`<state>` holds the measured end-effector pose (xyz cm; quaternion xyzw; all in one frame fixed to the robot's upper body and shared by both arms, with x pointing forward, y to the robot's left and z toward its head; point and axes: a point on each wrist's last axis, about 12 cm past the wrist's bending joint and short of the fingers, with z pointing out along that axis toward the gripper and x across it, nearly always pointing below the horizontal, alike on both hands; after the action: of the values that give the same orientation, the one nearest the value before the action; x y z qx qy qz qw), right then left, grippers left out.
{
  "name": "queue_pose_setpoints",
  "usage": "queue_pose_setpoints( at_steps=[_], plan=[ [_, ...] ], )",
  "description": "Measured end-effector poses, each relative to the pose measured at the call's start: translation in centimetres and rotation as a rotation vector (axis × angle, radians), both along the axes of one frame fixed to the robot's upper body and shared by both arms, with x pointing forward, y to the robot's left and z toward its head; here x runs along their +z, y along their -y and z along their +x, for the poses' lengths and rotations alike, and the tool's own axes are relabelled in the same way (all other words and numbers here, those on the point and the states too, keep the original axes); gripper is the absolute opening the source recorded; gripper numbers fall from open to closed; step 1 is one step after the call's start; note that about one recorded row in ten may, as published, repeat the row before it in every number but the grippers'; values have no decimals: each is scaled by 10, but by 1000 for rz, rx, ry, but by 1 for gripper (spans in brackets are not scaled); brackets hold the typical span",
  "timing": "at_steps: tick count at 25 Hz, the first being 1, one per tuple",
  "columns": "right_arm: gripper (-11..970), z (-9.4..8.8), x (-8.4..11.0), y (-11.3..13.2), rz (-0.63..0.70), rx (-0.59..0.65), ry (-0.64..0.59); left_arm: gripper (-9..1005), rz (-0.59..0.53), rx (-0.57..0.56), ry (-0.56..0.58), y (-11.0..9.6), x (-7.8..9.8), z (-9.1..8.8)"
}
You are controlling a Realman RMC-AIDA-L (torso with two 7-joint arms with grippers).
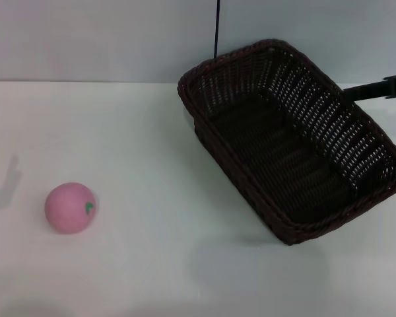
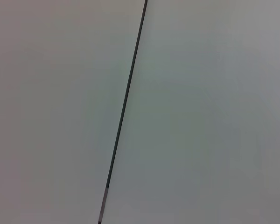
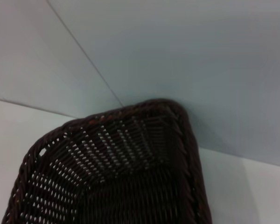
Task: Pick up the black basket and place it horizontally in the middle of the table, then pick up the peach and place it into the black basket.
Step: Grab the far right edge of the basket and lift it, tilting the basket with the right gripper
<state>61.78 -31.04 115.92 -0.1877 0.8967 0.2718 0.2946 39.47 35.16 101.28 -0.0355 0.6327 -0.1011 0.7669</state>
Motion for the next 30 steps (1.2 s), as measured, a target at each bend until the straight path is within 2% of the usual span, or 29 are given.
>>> queue_pose_setpoints(
  at_steps=[2, 7, 19, 25, 30],
  plan=[
    [517, 5, -13, -14, -16, 18, -24, 764, 0, -1, 1, 0, 0, 1],
    [510, 9, -25, -27, -41, 28, -36, 762, -2, 2, 2, 0, 0, 1],
    [494, 10, -33, -35, -61, 27, -26, 758, -1, 14, -1, -2, 0, -2],
    [280, 7, -32, -34, -75, 50, 4, 756, -2, 17, 1, -2, 0, -2],
    [160, 2, -14, -35, -111, 150, 71, 754, -2, 16, 7, -2, 1, -2]
  ],
)
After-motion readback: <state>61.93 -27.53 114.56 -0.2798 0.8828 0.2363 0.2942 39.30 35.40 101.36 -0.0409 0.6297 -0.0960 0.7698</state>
